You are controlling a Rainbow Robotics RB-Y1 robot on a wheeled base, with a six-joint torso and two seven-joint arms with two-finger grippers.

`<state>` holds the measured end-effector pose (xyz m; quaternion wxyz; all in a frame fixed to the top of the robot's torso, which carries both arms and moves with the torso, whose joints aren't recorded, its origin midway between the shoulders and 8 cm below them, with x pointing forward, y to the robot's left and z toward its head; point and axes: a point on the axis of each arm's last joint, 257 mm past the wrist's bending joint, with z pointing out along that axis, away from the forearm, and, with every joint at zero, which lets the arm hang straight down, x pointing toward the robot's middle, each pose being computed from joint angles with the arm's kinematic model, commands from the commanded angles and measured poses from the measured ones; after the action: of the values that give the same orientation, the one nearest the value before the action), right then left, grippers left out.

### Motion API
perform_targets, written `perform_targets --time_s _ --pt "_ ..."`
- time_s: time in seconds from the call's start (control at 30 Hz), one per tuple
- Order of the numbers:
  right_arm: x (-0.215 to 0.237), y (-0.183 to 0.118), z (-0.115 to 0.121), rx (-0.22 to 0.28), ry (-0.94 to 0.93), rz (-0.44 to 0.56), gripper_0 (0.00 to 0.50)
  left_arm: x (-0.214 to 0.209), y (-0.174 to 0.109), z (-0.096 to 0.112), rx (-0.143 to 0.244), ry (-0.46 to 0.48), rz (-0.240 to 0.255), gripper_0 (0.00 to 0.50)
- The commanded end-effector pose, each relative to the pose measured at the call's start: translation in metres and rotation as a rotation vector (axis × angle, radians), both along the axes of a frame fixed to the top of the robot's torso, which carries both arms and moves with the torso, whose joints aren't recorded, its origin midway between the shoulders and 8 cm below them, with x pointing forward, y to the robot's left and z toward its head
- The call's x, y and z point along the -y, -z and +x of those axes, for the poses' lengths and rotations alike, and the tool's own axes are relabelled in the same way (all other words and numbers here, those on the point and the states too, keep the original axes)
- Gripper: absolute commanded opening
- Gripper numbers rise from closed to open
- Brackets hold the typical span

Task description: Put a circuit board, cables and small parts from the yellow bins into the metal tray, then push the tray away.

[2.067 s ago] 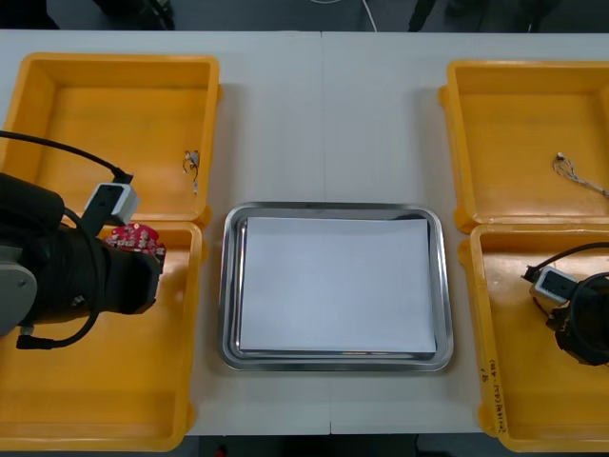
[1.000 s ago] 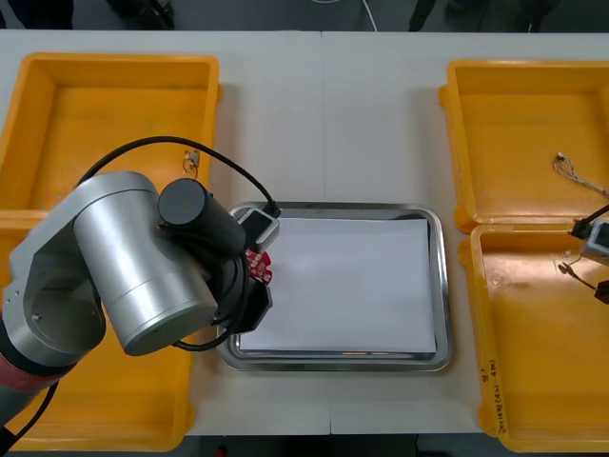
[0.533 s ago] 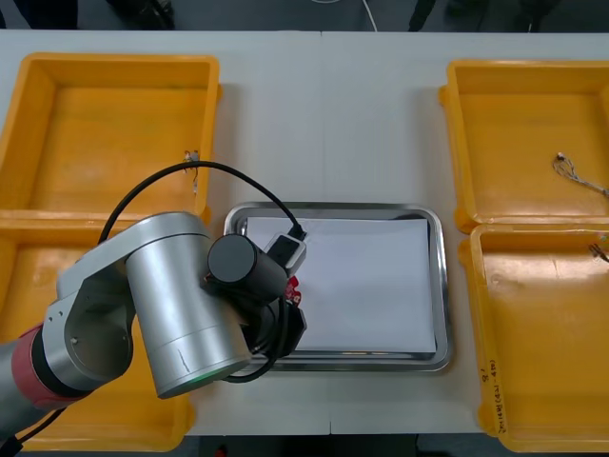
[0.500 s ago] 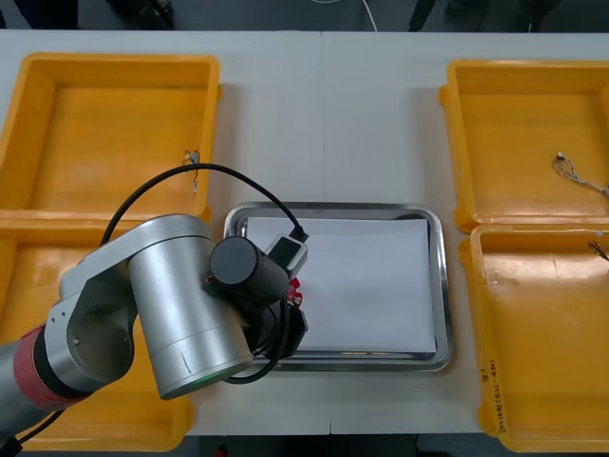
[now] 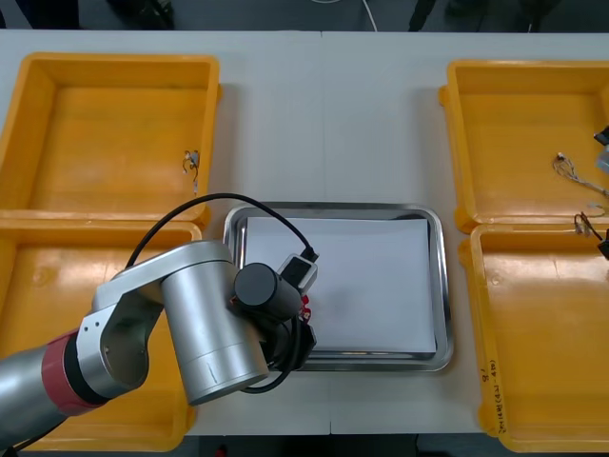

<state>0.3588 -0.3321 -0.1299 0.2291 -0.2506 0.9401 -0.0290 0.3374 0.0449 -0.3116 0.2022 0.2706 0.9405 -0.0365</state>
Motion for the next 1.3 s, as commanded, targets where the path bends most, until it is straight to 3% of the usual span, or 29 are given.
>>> perform_targets --time_s 0.03,0.47,0.53,0.57,0.6,0.63,1.0,1.2,1.3 --pt "-0.027 -0.01 0.006 0.021 -0.029 -0.004 0.0 -0.003 -0.004 0.007 0.027 -0.03 -0.016 0.0" --pt "-0.07 -0.01 0.019 0.031 -0.122 -0.055 0.0 -0.008 0.006 0.0 0.01 -0.029 -0.024 0.01" --pt "-0.077 -0.011 0.02 0.032 -0.134 -0.056 0.0 -0.007 0.006 -0.001 0.008 -0.03 -0.028 0.176" --pt "-0.082 -0.011 0.021 0.032 -0.141 -0.058 0.0 -0.008 0.006 0.0 0.008 -0.034 -0.028 0.361" --pt "-0.085 -0.012 0.022 0.033 -0.146 -0.063 0.0 -0.007 0.007 -0.001 0.005 -0.033 -0.03 0.468" --pt "-0.087 -0.012 0.022 0.034 -0.15 -0.065 0.0 -0.007 0.006 -0.001 0.008 -0.035 -0.031 0.5" --pt "-0.108 -0.009 0.024 0.031 -0.192 -0.064 0.0 -0.004 -0.001 0.0 0.014 -0.049 -0.051 0.5" --pt "-0.113 -0.007 0.022 0.023 -0.2 -0.051 0.0 -0.002 -0.029 0.006 -0.012 -0.086 -0.081 0.5" --pt "-0.114 -0.006 0.021 0.019 -0.202 -0.05 0.0 -0.001 -0.048 0.012 -0.001 -0.103 -0.088 0.5"
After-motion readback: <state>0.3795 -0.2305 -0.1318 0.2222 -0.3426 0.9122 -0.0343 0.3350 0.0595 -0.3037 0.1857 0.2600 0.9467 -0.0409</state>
